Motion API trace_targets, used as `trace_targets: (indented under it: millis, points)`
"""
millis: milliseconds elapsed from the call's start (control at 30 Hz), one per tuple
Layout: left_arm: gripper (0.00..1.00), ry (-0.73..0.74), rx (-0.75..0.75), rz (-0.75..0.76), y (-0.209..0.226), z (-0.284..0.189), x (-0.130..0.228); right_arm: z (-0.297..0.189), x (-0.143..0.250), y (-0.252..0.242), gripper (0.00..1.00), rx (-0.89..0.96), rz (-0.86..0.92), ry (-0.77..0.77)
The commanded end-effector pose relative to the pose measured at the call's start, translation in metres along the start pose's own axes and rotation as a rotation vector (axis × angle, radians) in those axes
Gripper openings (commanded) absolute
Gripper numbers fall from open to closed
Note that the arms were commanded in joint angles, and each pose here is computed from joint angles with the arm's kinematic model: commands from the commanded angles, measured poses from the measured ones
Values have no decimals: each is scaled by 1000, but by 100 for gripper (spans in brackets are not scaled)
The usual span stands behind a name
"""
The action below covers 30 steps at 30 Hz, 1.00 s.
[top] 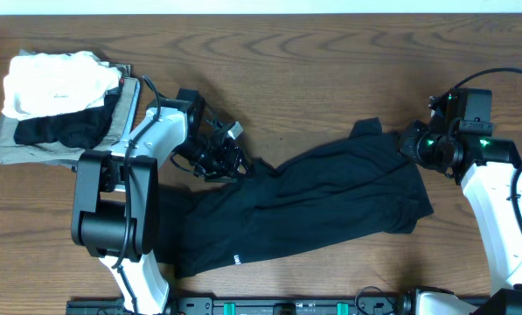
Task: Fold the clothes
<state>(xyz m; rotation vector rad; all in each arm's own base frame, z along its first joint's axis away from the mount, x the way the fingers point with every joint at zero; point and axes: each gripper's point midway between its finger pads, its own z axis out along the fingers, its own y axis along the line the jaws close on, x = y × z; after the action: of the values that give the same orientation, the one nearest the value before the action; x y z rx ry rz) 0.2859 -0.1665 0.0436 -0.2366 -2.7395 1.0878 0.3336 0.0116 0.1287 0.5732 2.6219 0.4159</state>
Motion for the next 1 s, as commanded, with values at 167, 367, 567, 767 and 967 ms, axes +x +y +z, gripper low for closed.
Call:
trace_targets:
  millis: [167,367,567,767,967]
  points:
    - [52,-18,-28,45,-13,7,-9,-1,0,5,33,-12,1,3]
    - [51,-29,-32,60,-26,20,-15,-1,0,5,33,-11,1,4]
    - [25,-39,-31,73,-29,21,-18,-1,2,4,32,-8,2,10]
    - [6,-58,-29,88,-32,18,-23,-1,2,4,32,-8,2,11]
    - [6,-119,-29,146,-55,-7,-21,-1,1,2,32,2,2,5]
